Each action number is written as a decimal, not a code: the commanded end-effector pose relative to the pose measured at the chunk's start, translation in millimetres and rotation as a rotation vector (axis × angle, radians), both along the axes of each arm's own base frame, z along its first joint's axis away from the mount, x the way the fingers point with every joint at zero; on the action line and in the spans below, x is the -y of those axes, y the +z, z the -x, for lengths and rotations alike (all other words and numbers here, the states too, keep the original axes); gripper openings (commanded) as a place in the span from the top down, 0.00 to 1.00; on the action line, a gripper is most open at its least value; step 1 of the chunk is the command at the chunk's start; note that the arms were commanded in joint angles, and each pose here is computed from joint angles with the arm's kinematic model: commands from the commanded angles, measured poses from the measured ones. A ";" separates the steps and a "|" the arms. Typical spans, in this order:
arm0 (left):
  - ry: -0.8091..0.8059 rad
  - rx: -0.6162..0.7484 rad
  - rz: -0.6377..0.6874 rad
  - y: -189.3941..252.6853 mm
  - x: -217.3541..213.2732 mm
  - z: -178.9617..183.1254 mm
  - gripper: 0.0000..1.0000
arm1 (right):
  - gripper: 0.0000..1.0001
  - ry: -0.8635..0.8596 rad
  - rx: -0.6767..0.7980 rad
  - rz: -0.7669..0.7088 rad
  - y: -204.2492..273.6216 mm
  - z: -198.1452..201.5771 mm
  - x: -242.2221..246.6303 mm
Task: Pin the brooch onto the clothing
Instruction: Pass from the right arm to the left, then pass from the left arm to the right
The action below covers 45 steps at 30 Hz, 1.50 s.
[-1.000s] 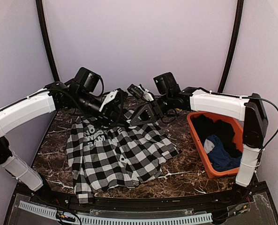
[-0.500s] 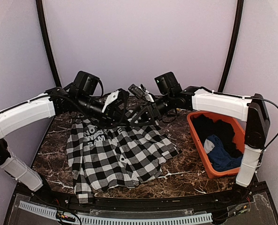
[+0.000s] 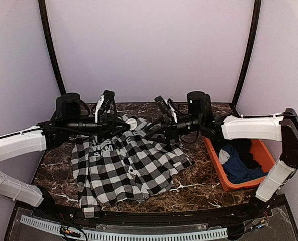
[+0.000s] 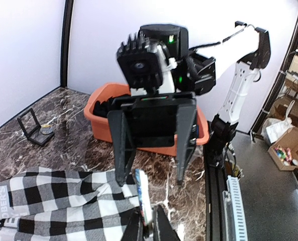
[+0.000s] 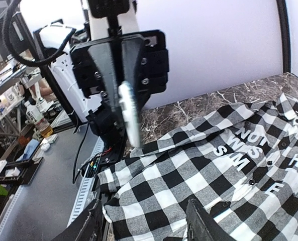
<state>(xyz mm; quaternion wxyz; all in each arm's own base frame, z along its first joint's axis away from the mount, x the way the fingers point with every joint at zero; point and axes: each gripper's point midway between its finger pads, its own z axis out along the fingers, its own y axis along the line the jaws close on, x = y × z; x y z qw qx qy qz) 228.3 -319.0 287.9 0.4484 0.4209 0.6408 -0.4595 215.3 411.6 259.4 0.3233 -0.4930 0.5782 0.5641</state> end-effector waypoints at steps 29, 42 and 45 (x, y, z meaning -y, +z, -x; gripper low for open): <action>-0.151 -0.081 0.298 25.2 6.4 13.1 0.99 | 0.70 -0.057 0.068 -0.235 46.9 -4.9 -37.5; -0.158 -0.086 0.299 24.9 6.9 13.6 0.99 | 0.87 -0.042 0.059 -0.238 50.9 -5.4 -40.7; -0.156 -0.086 0.298 25.0 6.8 13.2 0.99 | 0.96 -0.040 0.055 -0.235 50.6 -5.4 -41.5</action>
